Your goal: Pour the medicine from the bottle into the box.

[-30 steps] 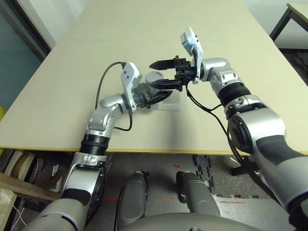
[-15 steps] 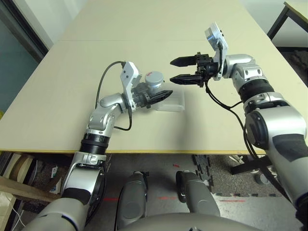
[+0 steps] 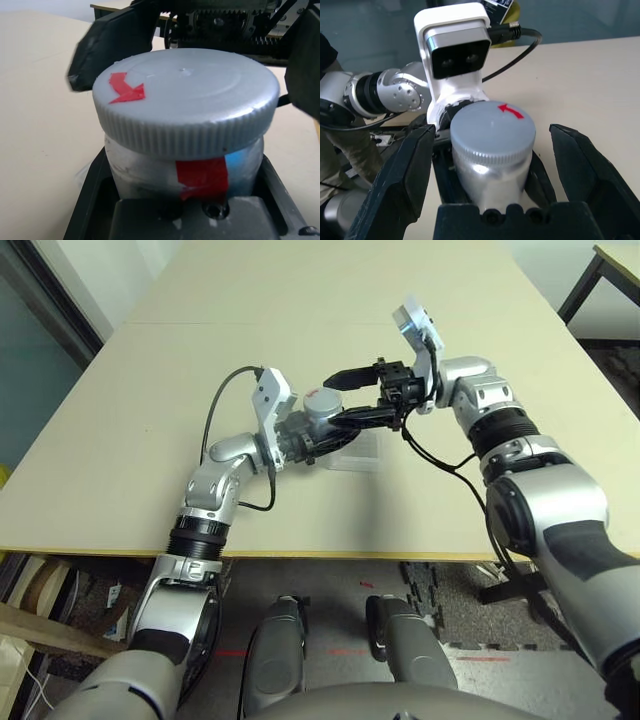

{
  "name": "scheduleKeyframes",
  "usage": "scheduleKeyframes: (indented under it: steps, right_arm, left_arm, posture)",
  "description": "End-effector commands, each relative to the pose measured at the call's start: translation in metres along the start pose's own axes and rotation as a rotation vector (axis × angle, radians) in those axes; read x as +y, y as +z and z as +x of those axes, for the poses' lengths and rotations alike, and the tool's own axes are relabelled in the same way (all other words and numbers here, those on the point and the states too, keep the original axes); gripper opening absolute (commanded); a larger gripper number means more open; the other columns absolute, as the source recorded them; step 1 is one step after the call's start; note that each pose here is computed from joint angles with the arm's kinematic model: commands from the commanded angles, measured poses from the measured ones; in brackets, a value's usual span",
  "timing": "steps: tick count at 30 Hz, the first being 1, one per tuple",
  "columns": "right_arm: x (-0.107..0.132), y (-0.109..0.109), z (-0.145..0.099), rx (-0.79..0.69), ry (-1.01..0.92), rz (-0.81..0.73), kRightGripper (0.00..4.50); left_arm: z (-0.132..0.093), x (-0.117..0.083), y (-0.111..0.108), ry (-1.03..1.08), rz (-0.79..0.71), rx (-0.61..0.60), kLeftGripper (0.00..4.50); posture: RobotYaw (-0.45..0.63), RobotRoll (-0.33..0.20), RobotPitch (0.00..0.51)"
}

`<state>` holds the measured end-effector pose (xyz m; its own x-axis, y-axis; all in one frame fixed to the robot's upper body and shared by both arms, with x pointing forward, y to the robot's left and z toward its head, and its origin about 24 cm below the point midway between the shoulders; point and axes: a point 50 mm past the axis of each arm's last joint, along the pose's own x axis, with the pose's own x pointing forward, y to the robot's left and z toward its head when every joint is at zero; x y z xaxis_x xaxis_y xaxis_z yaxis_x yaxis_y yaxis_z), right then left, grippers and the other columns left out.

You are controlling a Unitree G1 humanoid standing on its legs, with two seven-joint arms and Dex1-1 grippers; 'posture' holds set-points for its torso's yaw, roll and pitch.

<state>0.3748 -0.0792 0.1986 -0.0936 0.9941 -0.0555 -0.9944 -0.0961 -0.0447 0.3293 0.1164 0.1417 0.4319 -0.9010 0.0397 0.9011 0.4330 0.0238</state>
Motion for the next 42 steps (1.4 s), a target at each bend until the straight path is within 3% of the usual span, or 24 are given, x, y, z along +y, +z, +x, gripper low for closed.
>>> scheduleKeyframes:
  steps: [1,13,32,42]
  right_arm:
    - [-0.001,0.003,0.009,-0.018,-0.003,-0.023,4.50]
    - [-0.006,0.002,0.014,-0.020,-0.092,-0.018,4.50]
    - [-0.008,-0.003,-0.048,0.026,-0.242,0.041,4.50]
    - [-0.003,0.001,-0.059,0.038,-0.184,0.041,4.50]
  left_arm:
    - [0.004,-0.002,0.000,-0.023,0.005,0.006,2.68]
    - [0.004,-0.004,-0.001,-0.024,0.004,0.002,2.68]
    - [0.002,-0.004,-0.003,-0.020,-0.002,0.007,2.68]
    - [0.001,-0.004,-0.004,-0.016,-0.003,0.008,2.68]
  posture:
    - [-0.04,0.000,0.123]
    - [-0.03,0.000,0.126]
    - [-0.04,0.000,0.128]
    - [-0.04,0.000,0.124]
